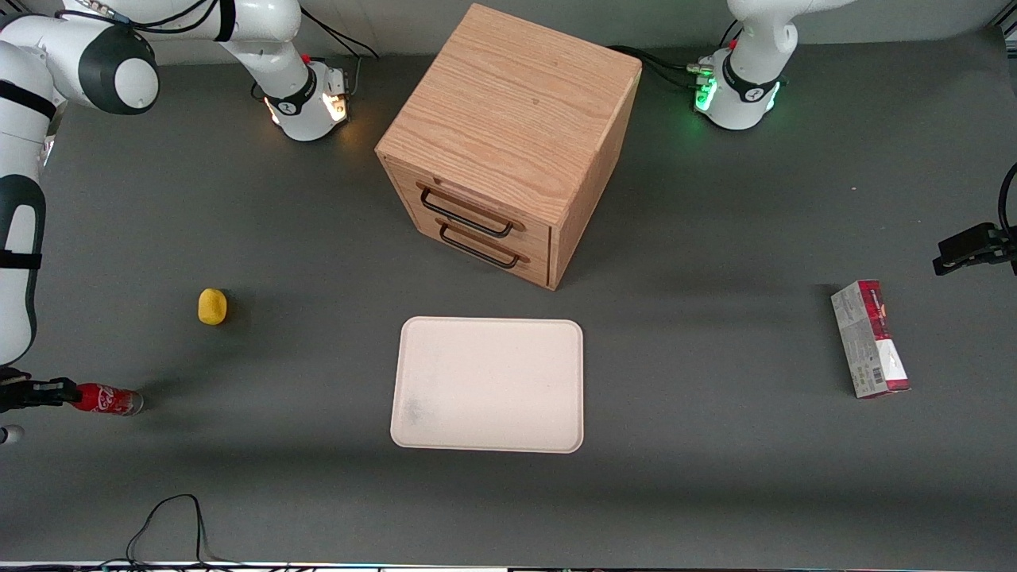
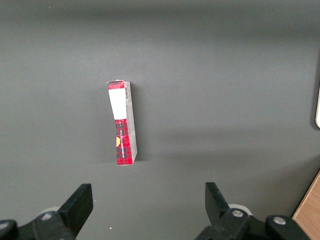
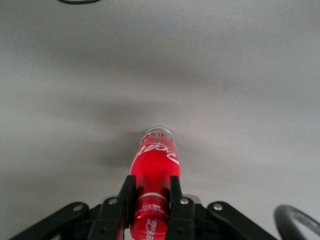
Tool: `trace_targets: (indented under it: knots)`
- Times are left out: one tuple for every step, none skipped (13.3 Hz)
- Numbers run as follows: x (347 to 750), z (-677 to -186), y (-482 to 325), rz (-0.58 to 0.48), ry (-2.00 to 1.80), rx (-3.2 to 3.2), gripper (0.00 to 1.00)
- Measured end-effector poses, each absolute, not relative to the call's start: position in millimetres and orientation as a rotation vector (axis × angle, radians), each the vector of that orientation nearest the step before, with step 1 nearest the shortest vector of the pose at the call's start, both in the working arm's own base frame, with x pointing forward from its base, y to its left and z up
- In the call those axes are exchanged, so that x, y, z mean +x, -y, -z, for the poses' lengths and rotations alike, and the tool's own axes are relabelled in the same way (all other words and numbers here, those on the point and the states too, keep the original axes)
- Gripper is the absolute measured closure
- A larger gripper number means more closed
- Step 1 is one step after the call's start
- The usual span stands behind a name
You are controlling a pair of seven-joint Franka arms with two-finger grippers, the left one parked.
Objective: Place coke bottle on tray
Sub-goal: 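Lift the bottle with the right gripper and carry it toward the white tray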
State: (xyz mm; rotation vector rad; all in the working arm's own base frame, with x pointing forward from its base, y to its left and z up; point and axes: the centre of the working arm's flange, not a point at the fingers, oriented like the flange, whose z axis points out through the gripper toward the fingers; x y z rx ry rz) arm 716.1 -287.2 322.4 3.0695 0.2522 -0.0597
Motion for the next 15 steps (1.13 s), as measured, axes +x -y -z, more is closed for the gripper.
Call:
trace_targets:
  knots:
    - [716.8,-324.8,285.9,0.065,-0.261,3.059,0.69]
    - [717.2,-330.7,284.4,0.073,-0.267,3.052,0.69]
    - [716.3,-342.5,283.2,0.086,-0.269,3.049,0.69]
    - [714.5,-363.7,281.9,0.091,-0.267,3.048,0.69]
    - [710.1,-392.0,279.9,0.097,-0.261,3.05,0.69]
    - [703.2,-424.4,277.1,0.098,-0.255,3.051,0.69]
    - [694.5,-458.8,273.9,0.088,-0.254,3.05,0.69]
    - [683.5,-492.4,269.9,0.079,-0.257,3.05,0.69]
    - [671.1,-524.6,265.5,0.071,-0.267,3.049,0.69]
    - [657.8,-556.4,261.3,0.054,-0.285,3.045,0.69]
    - [644.3,-585.3,257.8,0.033,-0.299,3.039,0.69]
    - [630.0,-610.6,254.5,0.022,-0.309,3.037,0.69]
    - [618.0,-630.8,251.5,0.011,-0.313,3.034,0.69]
    - [608.6,-646.3,248.0,-0.001,-0.316,3.033,0.69]
    - [604.0,-654.7,242.3,-0.007,-0.329,3.037,0.69]
